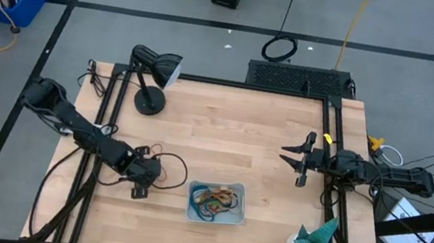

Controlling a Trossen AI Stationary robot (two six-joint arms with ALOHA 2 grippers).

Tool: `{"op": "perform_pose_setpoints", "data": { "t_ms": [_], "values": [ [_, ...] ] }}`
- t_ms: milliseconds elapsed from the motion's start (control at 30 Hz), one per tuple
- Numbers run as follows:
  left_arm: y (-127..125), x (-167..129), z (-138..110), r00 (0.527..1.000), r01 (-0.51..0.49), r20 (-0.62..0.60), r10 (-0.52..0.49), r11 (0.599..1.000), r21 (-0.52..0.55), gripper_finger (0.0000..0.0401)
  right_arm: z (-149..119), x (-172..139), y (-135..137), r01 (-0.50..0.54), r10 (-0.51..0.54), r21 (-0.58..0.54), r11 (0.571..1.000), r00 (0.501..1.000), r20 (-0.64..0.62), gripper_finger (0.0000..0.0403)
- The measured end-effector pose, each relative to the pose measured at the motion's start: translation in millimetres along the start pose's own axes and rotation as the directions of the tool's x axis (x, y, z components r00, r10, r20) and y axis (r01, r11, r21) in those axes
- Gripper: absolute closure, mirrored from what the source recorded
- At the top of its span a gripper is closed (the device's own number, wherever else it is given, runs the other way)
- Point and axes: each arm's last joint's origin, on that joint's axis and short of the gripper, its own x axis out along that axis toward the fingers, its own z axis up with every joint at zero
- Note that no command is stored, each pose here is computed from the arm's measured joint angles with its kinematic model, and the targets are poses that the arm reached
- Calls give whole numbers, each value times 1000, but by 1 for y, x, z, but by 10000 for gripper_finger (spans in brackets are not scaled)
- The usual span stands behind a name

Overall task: Pick and place rubber bands into bin
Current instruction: Put the blue rubber band into the gray bin

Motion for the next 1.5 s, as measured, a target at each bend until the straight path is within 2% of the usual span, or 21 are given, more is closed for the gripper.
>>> {"op": "perform_pose_setpoints", "data": {
  "t_ms": [267,500,633,867,1000,1100,1233,1400,1500],
  "values": [
    [0,2,0,1000,-14,-3,14,1000,1,254,0,0,0,0,0,-8,1000,1000,-4,286],
    [-1,3,1,1000,-8,19,7,1000,4,331,0,0,0,0,0,-8,1000,1000,-5,286],
    [-3,4,5,998,21,55,-23,999,44,385,0,0,0,-1,1,-9,1000,1000,-5,286],
    [-8,-3,13,990,68,123,-75,996,59,396,0,0,0,0,0,-8,1000,1000,-5,286],
    [-12,-20,23,972,117,196,-127,991,60,397,0,0,0,0,0,-8,1000,1000,-5,286],
    [-12,-36,28,968,121,213,-130,991,54,397,0,0,0,0,0,-8,1000,1000,-4,287],
    [-13,-67,40,936,130,323,-138,990,46,398,0,0,0,-1,1,-8,1000,1000,-3,287],
    [-12,-111,53,859,176,472,-197,980,90,398,0,0,0,0,0,-4,1000,1000,2,287],
    [-10,-137,58,802,162,561,-206,979,127,398,0,0,0,0,0,-4,1000,1000,4,286]
  ]
}}
